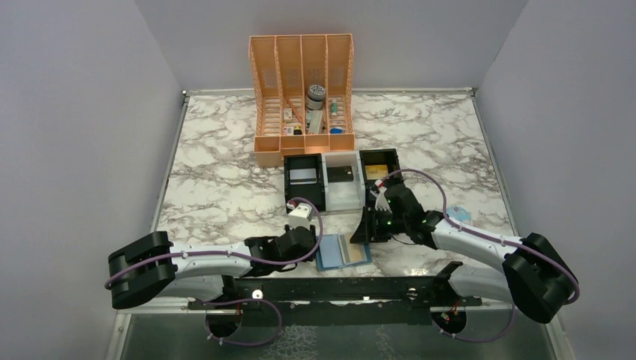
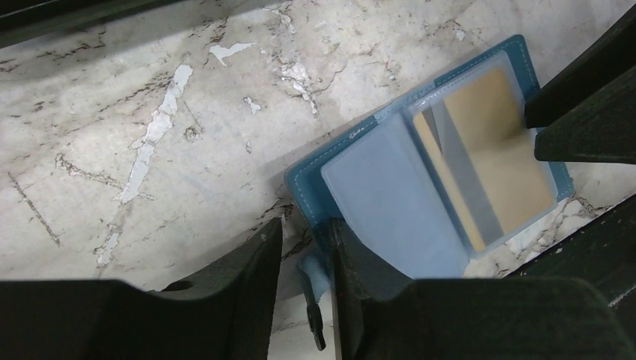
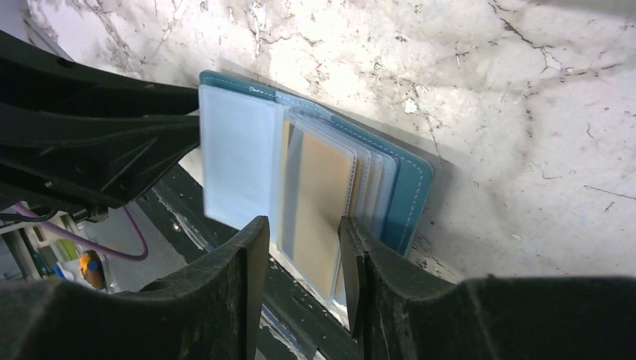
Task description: Take the credit cards out of the card holder
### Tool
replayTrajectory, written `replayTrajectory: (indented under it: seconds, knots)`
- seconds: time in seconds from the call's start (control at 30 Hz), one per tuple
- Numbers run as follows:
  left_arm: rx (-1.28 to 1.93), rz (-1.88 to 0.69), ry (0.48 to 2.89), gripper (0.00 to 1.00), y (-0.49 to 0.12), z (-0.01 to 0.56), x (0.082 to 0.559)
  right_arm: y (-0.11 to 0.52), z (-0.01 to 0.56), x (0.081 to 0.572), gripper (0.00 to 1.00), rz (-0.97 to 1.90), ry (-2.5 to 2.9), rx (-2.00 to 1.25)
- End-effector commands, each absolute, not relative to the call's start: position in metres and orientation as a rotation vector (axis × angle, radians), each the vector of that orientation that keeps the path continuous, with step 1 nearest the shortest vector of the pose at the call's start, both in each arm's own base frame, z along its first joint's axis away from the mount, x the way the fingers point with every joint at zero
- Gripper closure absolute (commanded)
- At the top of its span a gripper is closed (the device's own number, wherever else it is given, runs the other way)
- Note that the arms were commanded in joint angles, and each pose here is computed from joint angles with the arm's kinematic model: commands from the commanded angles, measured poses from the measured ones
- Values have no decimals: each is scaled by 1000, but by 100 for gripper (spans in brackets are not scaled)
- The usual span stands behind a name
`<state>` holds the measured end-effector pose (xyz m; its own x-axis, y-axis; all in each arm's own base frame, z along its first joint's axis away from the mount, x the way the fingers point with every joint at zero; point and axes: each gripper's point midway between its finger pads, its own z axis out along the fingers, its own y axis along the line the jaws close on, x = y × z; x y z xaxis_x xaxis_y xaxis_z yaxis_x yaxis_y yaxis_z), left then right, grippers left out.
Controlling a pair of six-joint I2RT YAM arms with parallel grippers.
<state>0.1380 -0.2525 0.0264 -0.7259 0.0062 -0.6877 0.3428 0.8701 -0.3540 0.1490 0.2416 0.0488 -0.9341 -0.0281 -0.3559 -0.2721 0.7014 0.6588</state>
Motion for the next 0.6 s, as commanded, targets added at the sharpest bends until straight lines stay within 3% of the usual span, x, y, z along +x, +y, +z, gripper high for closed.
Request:
replayTrajectory:
  seconds: [0.0,0.2,0.37,0.57]
  knots:
    - [255,-569,2285,66,-252,42,146,249,61,159,59,1083,2563,-207]
    - [296,-536,2293,64,-251,45,146,257,68,160,59,1163,2541,-138]
    - [229,-543,2272,41,-240,65,149,253,74,169,60,1092,2551,-100]
    - [224,-617,2239,36,-245,82,151,274,99,165,60,1290,2477,-152]
